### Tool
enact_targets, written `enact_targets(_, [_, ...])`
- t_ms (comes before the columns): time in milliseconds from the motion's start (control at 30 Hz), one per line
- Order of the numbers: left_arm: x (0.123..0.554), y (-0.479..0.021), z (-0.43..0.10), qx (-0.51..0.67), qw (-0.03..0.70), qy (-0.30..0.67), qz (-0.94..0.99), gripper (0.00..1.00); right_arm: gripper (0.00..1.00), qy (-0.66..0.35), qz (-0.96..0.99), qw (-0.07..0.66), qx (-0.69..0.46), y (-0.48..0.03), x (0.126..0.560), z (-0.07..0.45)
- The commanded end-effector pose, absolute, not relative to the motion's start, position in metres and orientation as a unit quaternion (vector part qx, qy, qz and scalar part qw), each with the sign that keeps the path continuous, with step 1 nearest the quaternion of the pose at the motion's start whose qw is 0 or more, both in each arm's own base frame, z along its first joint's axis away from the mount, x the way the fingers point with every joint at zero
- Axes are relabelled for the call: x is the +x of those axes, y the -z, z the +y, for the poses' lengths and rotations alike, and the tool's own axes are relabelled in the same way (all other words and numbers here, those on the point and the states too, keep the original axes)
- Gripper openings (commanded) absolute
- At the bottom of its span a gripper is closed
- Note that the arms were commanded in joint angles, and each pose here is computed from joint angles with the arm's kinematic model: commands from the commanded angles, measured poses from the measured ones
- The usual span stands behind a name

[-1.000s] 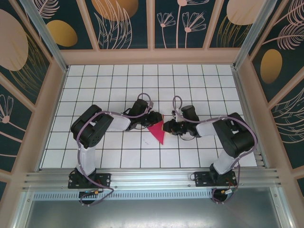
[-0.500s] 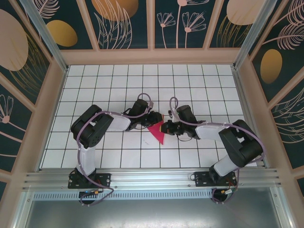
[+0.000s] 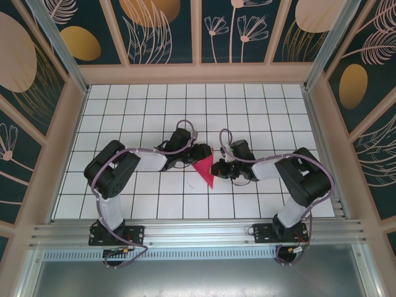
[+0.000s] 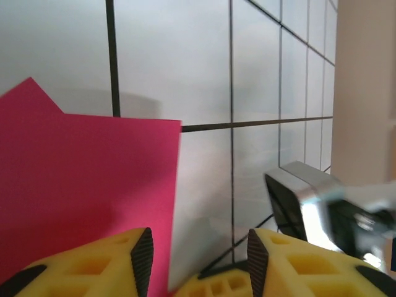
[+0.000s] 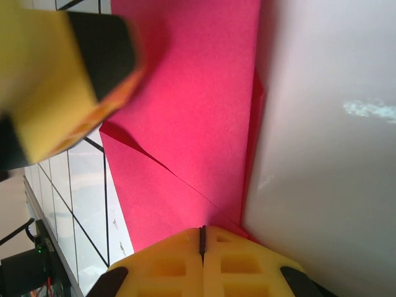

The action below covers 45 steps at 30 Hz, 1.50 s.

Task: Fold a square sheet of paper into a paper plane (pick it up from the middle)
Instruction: Fold the wing for the fifth time at the center of the table.

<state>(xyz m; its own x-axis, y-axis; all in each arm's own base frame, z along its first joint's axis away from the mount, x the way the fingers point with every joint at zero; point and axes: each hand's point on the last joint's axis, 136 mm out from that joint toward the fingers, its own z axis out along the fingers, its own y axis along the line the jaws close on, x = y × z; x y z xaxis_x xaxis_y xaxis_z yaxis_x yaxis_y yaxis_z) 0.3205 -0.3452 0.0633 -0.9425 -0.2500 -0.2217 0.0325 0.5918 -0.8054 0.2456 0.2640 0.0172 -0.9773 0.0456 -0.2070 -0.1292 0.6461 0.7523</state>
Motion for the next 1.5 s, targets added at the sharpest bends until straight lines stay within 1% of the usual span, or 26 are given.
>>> enact_targets(0, [0.320,-0.089,-0.322,-0.088,0.206,0.424,0.878,0.52,0.04,-0.387,0.919,0.073,0.002,0.015,0.231,0.250])
enact_targets(67, [0.313,-0.084,-0.303,-0.121,0.210,0.398,0.885,0.52,0.05,-0.387,0.919,0.075,0.001,0.015,0.231,0.250])
enact_targets(167, [0.297,-0.069,-0.283,-0.162,0.196,0.385,0.887,0.50,0.04,-0.390,0.918,0.075,0.000,0.014,0.231,0.251])
enact_targets(267, [0.287,-0.059,-0.276,-0.182,0.183,0.386,0.886,0.48,0.05,-0.387,0.919,0.077,0.001,0.014,0.231,0.250])
enact_targets(567, [0.284,-0.042,-0.285,-0.194,0.152,0.402,0.882,0.47,0.05,-0.389,0.918,0.081,-0.002,0.012,0.233,0.251])
enact_targets(967, [0.288,-0.020,-0.298,-0.194,0.127,0.403,0.885,0.40,0.07,-0.390,0.917,0.084,-0.004,0.011,0.234,0.252])
enact_targets(1067, [0.290,-0.017,-0.303,-0.189,0.124,0.404,0.886,0.35,0.08,-0.391,0.917,0.085,-0.006,0.010,0.235,0.252])
enact_targets(1133, [0.291,-0.017,-0.304,-0.187,0.124,0.403,0.887,0.31,0.10,-0.392,0.916,0.086,-0.008,0.009,0.236,0.253])
enact_targets(1267, [0.293,-0.020,-0.305,-0.184,0.132,0.407,0.885,0.14,0.14,-0.397,0.913,0.090,-0.020,0.002,0.239,0.258])
enact_targets(1300, [0.293,-0.022,-0.305,-0.184,0.134,0.408,0.884,0.10,0.14,-0.401,0.910,0.097,-0.025,-0.004,0.242,0.259])
enact_targets(1333, [0.294,-0.023,-0.304,-0.186,0.137,0.408,0.883,0.09,0.15,-0.403,0.909,0.103,-0.029,-0.009,0.244,0.260])
enact_targets(1400, [0.294,-0.026,-0.300,-0.190,0.145,0.406,0.882,0.02,0.22,-0.396,0.909,0.127,-0.037,-0.020,0.250,0.258])
enact_targets(1467, [0.294,-0.030,-0.297,-0.198,0.153,0.405,0.879,0.00,0.26,-0.367,0.914,0.166,-0.052,-0.030,0.258,0.253])
